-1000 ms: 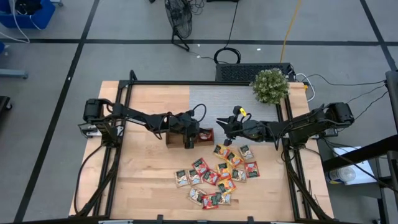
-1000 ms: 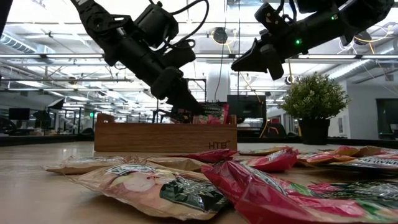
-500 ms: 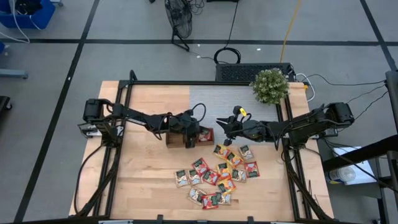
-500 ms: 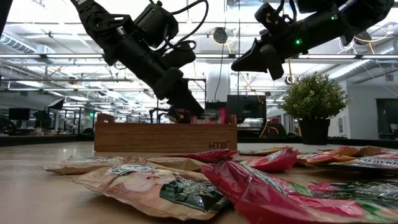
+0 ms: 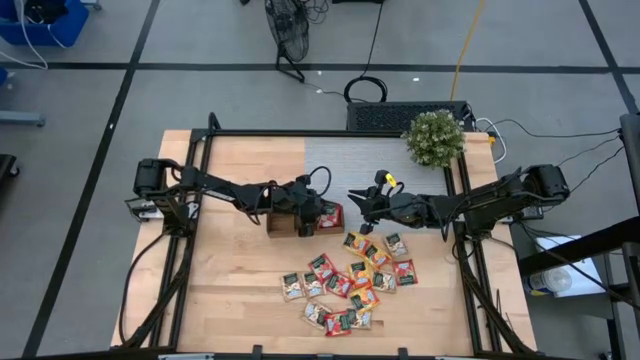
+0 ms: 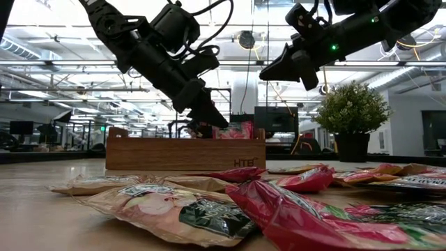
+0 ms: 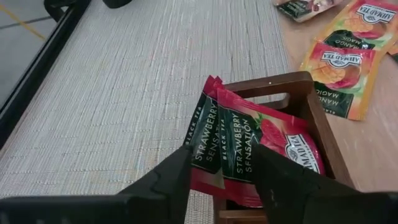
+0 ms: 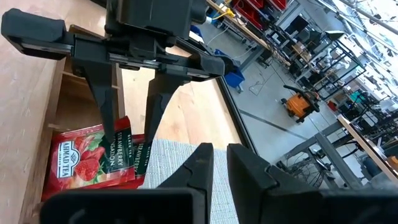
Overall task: Pick & Place Tea
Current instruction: Put the red tea bag into the right section of the wooden organizer
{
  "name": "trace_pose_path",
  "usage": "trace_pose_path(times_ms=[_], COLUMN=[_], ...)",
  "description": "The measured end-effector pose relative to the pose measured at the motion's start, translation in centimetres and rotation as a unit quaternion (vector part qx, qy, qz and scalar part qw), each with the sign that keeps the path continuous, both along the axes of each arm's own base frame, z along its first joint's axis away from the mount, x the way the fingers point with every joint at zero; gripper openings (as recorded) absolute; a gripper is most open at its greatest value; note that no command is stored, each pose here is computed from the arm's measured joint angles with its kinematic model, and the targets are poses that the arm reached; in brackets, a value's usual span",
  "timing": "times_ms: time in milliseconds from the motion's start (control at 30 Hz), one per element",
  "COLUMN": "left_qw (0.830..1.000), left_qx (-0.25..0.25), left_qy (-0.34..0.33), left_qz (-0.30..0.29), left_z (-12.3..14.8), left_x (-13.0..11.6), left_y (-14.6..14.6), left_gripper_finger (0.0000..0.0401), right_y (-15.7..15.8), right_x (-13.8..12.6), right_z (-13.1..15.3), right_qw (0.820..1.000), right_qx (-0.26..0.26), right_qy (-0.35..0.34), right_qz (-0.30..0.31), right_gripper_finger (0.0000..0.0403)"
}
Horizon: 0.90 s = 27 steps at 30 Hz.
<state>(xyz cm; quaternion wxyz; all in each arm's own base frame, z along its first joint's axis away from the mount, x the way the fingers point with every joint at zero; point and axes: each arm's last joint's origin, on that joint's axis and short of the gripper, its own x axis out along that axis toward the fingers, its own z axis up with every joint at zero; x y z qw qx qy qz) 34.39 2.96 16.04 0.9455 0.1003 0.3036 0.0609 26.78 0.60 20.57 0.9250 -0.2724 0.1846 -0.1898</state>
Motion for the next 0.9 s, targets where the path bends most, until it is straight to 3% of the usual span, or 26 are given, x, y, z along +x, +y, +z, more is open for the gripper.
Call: trace_pose_path(times_ms=[333, 500, 700, 900], left_qw=[0.999, 0.999, 0.997, 0.997], left_qx=[0.001, 0.017, 0.04, 0.031], left_qy=[-0.03, -0.029, -0.059, -0.068], left_qz=[-0.015, 0.005, 0.034, 0.011], left_z=[0.5, 0.7, 3.5, 6.7], left_x=[0.4, 0.3, -0.6, -1.5], left_y=[-0.8, -0.8, -1.1, -2.7], left_gripper_finger=[0.0171, 0.017, 0.0171, 0.0159], right_y=[0.0, 0.0, 0.0, 0.0], right_x=[0.0, 0.0, 0.0, 0.0], right_z=[0.0, 0.0, 0.0, 0.0], right_qw=[1.0, 1.0, 1.0, 1.0], right_qx=[-0.001, -0.001, -0.001, -0.003], right_qy=[0.001, 0.0, 0.0, 0.002], right_qz=[0.0, 0.0, 0.0, 0.0], right_gripper_finger=[0.0034, 0.0034, 0.0034, 0.0034])
